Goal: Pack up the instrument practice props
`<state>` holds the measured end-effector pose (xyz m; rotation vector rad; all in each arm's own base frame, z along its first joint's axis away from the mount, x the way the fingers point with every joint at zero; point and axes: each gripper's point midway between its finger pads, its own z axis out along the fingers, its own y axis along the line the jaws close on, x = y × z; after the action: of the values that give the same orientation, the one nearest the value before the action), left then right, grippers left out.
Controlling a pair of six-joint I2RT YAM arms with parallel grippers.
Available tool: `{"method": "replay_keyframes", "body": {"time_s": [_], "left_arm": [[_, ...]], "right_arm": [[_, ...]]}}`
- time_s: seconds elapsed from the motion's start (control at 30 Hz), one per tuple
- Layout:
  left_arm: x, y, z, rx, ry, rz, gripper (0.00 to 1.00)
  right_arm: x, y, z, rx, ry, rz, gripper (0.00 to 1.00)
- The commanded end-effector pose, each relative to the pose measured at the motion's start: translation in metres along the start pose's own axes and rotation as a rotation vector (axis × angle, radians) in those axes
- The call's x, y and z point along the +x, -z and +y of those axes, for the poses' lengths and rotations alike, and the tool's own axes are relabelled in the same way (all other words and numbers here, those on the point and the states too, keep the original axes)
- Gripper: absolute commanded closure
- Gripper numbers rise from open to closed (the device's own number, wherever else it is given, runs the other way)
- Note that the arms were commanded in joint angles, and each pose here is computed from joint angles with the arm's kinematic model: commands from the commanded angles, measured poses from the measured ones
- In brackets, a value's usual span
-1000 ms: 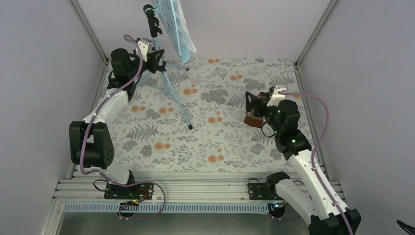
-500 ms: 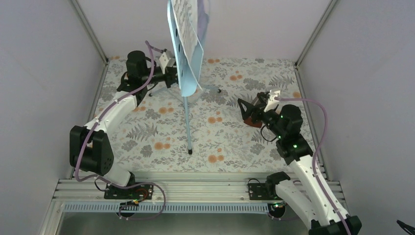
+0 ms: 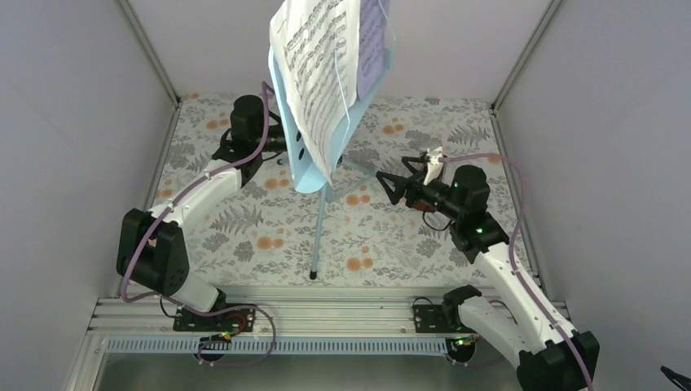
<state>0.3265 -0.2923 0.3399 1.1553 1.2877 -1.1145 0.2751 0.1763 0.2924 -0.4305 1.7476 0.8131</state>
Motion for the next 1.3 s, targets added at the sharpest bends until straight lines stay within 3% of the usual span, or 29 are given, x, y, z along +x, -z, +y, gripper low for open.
{"method": "replay_keyframes", "body": {"time_s": [0.0,0.2,0.33,0.43,0.87,0.97,1.03,1.2,1.27], "left_arm": [[-0.012,-0.014,-0.055,0.241,0.048,-0.027,0.98],[-0.004,-0.023,-0.065,0.306,0.076,-0.011,0.98],[0.005,-0.027,-0.062,0.31,0.109,0.01,0.97],[0.008,-0.029,-0.057,0.284,0.128,0.016,0.88],[0.007,-0.028,-0.056,0.263,0.129,0.01,0.85],[0.008,-0.028,-0.055,0.256,0.136,0.013,0.85],[0.008,-0.028,-0.053,0.24,0.142,0.019,0.84],[0.004,-0.027,-0.036,0.102,0.148,0.024,0.6],[-0.001,-0.024,-0.022,-0.005,0.17,0.02,0.39]], "right_arm": [[-0.024,-0.008,0.044,-0.198,0.064,-0.079,0.04],[-0.057,-0.011,0.088,-0.345,0.173,-0.225,0.08],[-0.081,-0.014,0.108,-0.413,0.229,-0.31,0.19],[-0.091,-0.023,0.116,-0.432,0.275,-0.362,0.22],[-0.111,-0.082,0.119,-0.42,0.324,-0.446,0.38],[-0.112,-0.091,0.122,-0.43,0.331,-0.449,0.45],[-0.112,-0.095,0.123,-0.431,0.342,-0.447,0.56],[-0.107,-0.095,0.119,-0.389,0.352,-0.455,0.86],[-0.108,-0.092,0.116,-0.359,0.357,-0.467,0.94]]}}
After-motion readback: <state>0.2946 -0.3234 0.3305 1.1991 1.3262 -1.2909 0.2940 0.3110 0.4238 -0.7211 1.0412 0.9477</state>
